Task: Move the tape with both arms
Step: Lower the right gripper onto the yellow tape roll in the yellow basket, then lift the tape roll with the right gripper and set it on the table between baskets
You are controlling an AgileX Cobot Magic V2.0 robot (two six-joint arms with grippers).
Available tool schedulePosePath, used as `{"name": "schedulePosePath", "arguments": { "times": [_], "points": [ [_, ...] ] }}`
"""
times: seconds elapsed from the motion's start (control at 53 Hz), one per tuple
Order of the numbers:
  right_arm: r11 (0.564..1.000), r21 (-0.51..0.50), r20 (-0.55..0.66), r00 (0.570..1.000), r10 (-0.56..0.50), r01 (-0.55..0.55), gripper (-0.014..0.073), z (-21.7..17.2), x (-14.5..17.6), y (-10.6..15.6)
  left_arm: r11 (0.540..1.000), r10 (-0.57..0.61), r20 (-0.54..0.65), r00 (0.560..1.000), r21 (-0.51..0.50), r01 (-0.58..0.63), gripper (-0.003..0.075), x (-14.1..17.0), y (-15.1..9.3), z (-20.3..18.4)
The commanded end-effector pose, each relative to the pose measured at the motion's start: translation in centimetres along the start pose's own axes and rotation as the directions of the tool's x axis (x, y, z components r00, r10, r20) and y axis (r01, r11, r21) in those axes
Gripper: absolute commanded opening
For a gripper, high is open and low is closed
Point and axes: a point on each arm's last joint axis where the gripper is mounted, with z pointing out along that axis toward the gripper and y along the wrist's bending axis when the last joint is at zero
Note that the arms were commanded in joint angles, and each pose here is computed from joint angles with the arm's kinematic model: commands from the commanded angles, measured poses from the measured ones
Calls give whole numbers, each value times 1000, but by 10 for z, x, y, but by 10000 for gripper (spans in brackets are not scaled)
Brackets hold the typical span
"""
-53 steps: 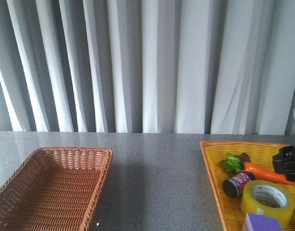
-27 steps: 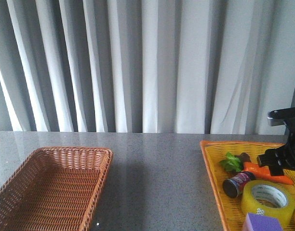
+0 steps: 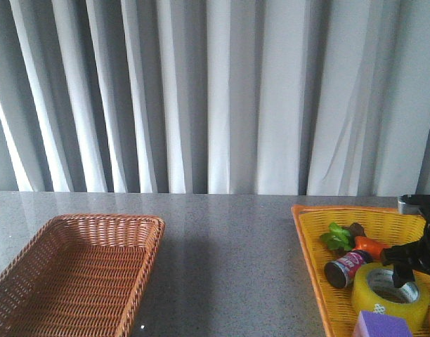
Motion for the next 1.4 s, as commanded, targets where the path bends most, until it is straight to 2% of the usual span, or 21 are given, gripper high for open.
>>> {"name": "schedulePosePath", "arguments": {
  "times": [0.0,0.358,0.471,0.584,0.811,0.943,1.225,1.376],
  "points": [
    [999,-48,126,992,-19,25,560,-25,-13,0,1000,-5,112,994,11,4,536,-16,-2,-11],
    [999,-27,87,996,-37,39,558,-2,-14,-1,1000,-5,113,994,11,4,536,-16,-2,-11],
    [999,-27,90,995,-34,37,522,-2,-19,-1,1000,-5,113,994,11,4,536,-16,-2,-11],
    [999,-29,63,997,-34,36,436,1,-21,-1,1000,-5,112,994,11,3,536,-16,-2,-10],
    [999,-31,-5,999,-40,39,181,8,-22,-1,1000,2,112,994,7,-2,535,-16,-2,-10],
    [999,-30,1,999,-39,39,97,7,-24,-1,1000,1,112,994,7,-2,535,-16,-2,-10],
    [998,-31,-11,999,-48,47,89,0,-22,-2,1000,1,111,994,7,-2,535,-16,-2,-10],
    [998,-33,39,997,-59,61,95,-25,-23,-2,1000,1,111,994,7,-2,535,-16,-2,-10]
  ]
}}
